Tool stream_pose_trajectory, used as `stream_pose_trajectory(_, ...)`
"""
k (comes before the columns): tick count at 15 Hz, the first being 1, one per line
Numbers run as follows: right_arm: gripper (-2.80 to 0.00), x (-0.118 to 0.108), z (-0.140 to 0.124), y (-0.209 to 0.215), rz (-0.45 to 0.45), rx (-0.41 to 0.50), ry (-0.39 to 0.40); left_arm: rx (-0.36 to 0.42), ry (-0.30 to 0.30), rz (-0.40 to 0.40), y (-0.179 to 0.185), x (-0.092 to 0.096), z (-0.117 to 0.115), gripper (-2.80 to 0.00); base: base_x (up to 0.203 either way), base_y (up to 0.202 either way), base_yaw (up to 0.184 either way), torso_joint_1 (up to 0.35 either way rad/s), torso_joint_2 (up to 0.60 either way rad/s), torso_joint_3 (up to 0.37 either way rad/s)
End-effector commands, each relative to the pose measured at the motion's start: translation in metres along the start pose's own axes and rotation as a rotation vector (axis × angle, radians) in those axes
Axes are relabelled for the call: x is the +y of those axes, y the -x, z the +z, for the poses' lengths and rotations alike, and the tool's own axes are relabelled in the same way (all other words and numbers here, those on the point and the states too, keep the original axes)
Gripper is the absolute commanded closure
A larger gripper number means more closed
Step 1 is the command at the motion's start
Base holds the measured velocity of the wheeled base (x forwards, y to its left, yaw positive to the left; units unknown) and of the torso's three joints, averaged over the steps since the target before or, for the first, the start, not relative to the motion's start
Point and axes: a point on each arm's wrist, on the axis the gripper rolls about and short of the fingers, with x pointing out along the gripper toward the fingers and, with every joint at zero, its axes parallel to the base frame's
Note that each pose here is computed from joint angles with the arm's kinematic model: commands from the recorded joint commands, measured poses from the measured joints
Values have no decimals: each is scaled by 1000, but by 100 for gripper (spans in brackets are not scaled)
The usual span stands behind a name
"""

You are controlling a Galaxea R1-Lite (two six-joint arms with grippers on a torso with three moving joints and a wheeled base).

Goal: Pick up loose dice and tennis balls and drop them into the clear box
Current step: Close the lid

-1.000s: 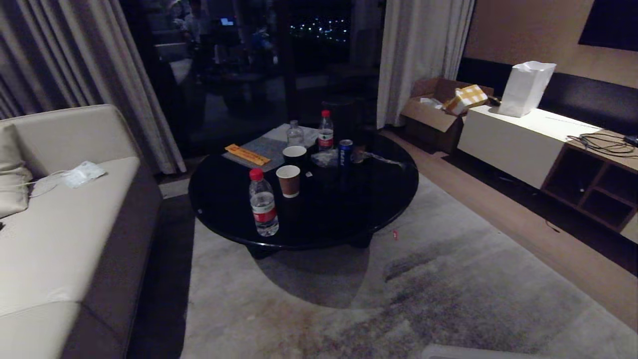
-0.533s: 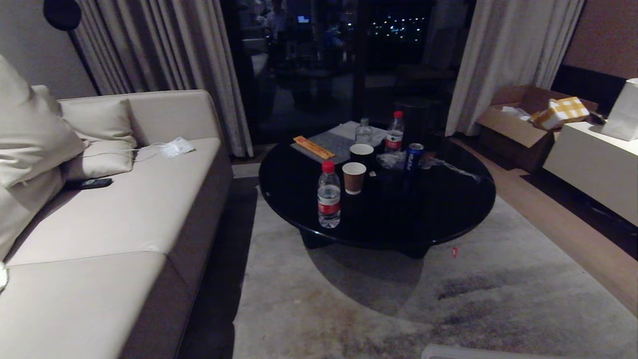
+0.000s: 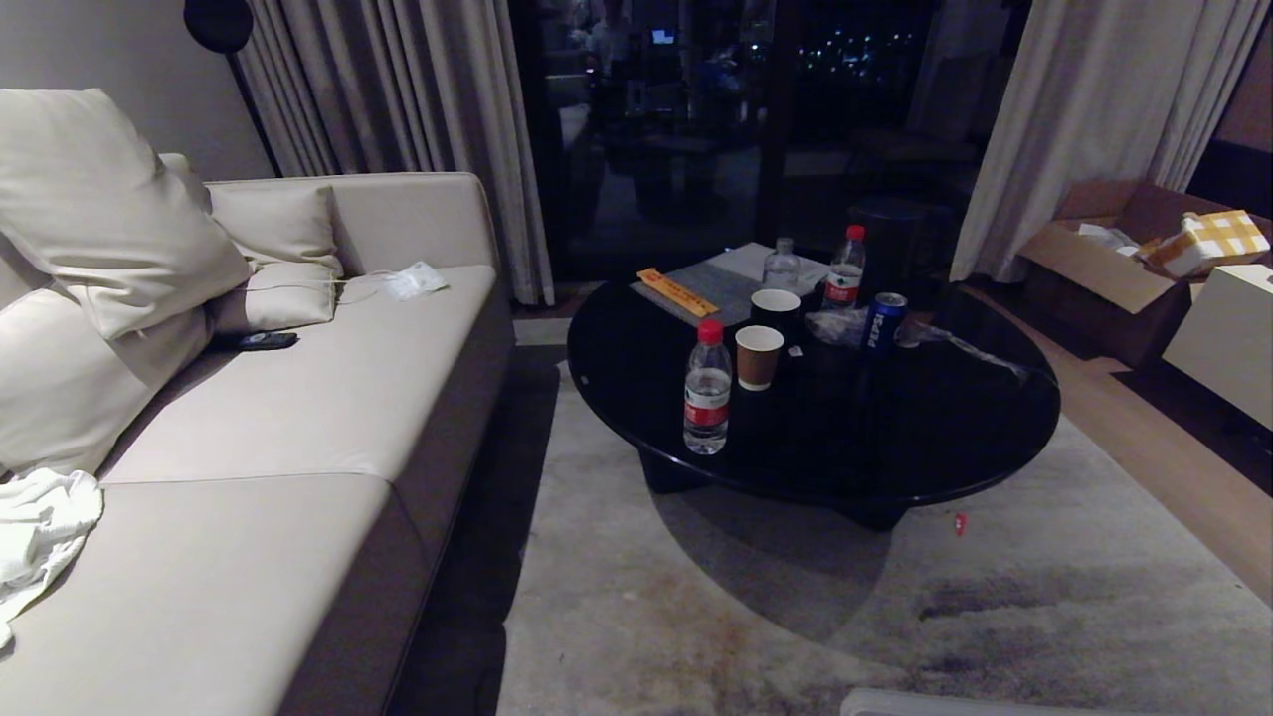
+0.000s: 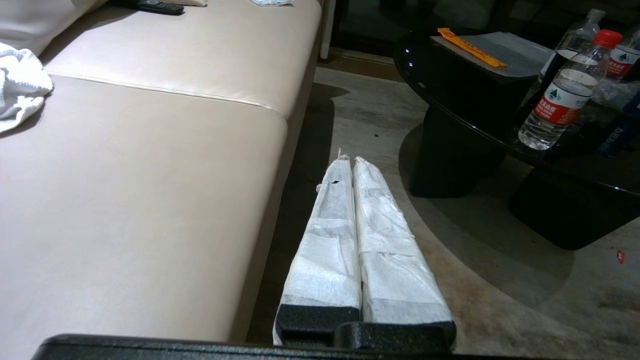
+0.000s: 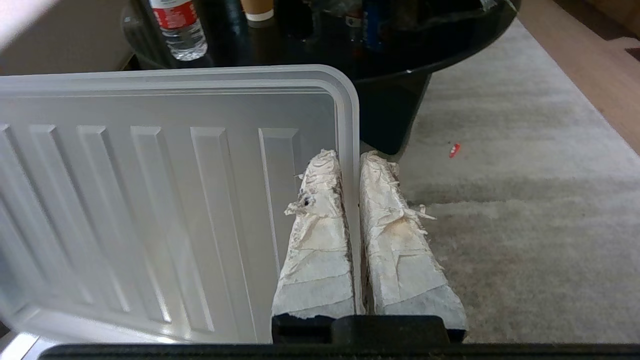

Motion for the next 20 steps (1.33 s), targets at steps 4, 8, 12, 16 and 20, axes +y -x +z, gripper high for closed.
stream_pose_trajectory(4,0,0,0,0,0,3,-2,2,1,1,0,0,0,0,-51,0,0,2,1,0)
stream_pose_trajectory(8,0,0,0,0,0,3,-2,1,1,1,0,0,0,0,-186,0,0,3,0,1)
stream_pose_trajectory(12,0,0,0,0,-1,3,-2,2,1,1,0,0,0,0,-183,0,-1,1,3,2)
stream_pose_trajectory(16,0,0,0,0,-1,3,-2,2,1,1,0,0,0,0,-183,0,-1,3,1,2)
stream_pose_trajectory(20,0,0,0,0,-1,3,-2,2,1,1,0,0,0,0,-182,0,-1,3,2,1)
